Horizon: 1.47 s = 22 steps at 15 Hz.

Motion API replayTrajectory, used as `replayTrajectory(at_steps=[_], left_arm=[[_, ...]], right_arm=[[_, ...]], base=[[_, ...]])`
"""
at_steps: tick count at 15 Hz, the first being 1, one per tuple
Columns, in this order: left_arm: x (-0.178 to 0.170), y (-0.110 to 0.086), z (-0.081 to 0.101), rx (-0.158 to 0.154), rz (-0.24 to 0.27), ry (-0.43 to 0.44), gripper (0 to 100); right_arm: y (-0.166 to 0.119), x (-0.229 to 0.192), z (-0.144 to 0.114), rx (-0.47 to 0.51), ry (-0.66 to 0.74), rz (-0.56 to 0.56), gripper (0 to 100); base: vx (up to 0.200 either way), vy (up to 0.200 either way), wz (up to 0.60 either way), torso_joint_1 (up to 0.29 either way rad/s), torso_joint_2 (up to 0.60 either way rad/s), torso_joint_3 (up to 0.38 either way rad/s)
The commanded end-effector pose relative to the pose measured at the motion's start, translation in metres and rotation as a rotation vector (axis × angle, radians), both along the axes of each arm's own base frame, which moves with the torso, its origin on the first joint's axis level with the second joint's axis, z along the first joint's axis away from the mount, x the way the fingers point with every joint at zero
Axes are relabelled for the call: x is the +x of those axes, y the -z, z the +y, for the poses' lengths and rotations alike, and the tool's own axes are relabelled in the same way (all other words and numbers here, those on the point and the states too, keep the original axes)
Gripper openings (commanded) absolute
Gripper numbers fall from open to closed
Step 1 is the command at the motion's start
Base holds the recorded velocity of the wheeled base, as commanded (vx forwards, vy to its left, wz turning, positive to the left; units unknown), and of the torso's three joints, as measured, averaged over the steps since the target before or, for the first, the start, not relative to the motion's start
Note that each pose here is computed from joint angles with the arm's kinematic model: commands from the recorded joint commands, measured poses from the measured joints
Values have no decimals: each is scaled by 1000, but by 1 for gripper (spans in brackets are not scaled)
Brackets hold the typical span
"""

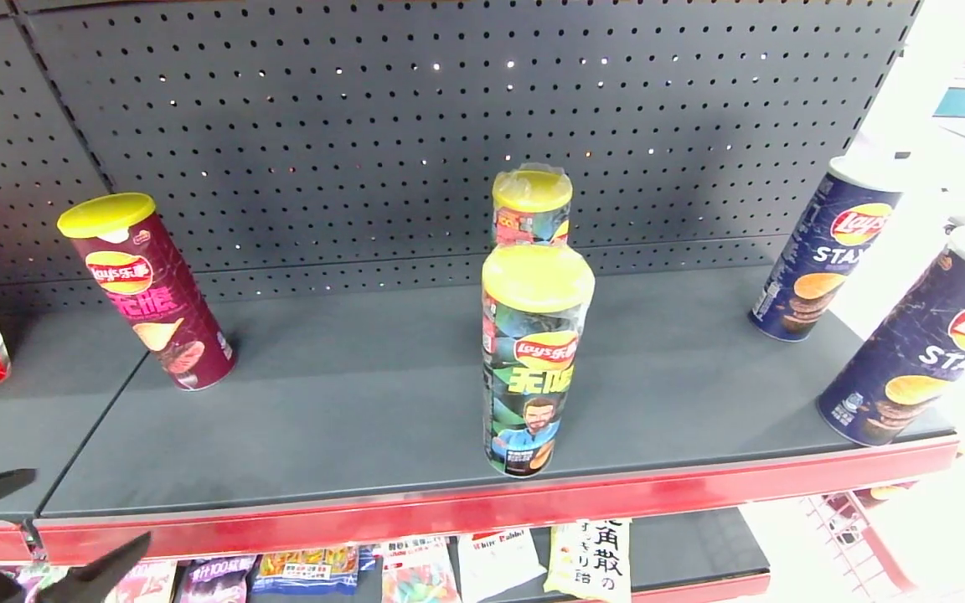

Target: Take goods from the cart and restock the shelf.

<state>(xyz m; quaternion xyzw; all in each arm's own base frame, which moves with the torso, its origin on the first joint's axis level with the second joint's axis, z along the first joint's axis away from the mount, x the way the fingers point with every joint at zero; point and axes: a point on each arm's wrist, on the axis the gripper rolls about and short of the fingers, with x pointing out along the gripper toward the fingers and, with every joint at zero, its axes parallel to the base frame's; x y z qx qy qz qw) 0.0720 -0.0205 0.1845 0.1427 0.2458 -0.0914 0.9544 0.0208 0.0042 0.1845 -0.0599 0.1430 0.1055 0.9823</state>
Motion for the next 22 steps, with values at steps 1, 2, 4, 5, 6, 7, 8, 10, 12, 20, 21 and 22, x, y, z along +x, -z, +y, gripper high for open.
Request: replayTrajectory(at_steps=[1,2,4,5,6,7,8,10,12,20,21,22], left_arm=[[-44,-11,20,17,-154,-183,100],[-52,-6,23,13,-176,-216,100],[-64,5,26,-45,-236,-215,100],[-71,10,27,-66,-273,-220,100],[-76,10,28,-80,-301,-212,100],[-81,11,30,-89,-322,-199,100],[-81,12,30,-82,-323,-190,100],[-80,13,29,-35,-317,-167,100],[-80,14,29,-26,-316,-156,100],[-79,18,29,6,-306,-148,100],[-79,18,29,7,-306,-149,100],[-79,18,29,7,-306,-149,100]], right_arm=[[1,-27,-8,19,90,-72,100],[4,-29,-8,20,92,-71,100],[16,-26,-8,23,99,-37,100],[20,-27,-8,20,102,-34,100],[19,-26,-8,14,105,-32,100],[17,-23,-8,2,138,-20,100],[16,-20,-8,-7,175,-7,100],[17,-20,-8,-18,181,-9,100],[16,-20,-8,-18,181,-7,100],[19,-15,-7,-46,176,29,100],[19,-15,-7,-46,176,31,100],[19,-15,-7,-48,175,32,100]], base=[[0,0,0,0,0,0],[0,0,0,0,0,0],[0,0,0,0,0,0],[0,0,0,0,0,0],[0,0,0,0,0,0],[0,0,0,0,0,0],[0,0,0,0,0,0],[0,0,0,0,0,0],[0,0,0,0,0,0],[-125,0,0,5,2,1],[-200,0,0,-12,-2,12],[-200,0,0,2,7,-2]])
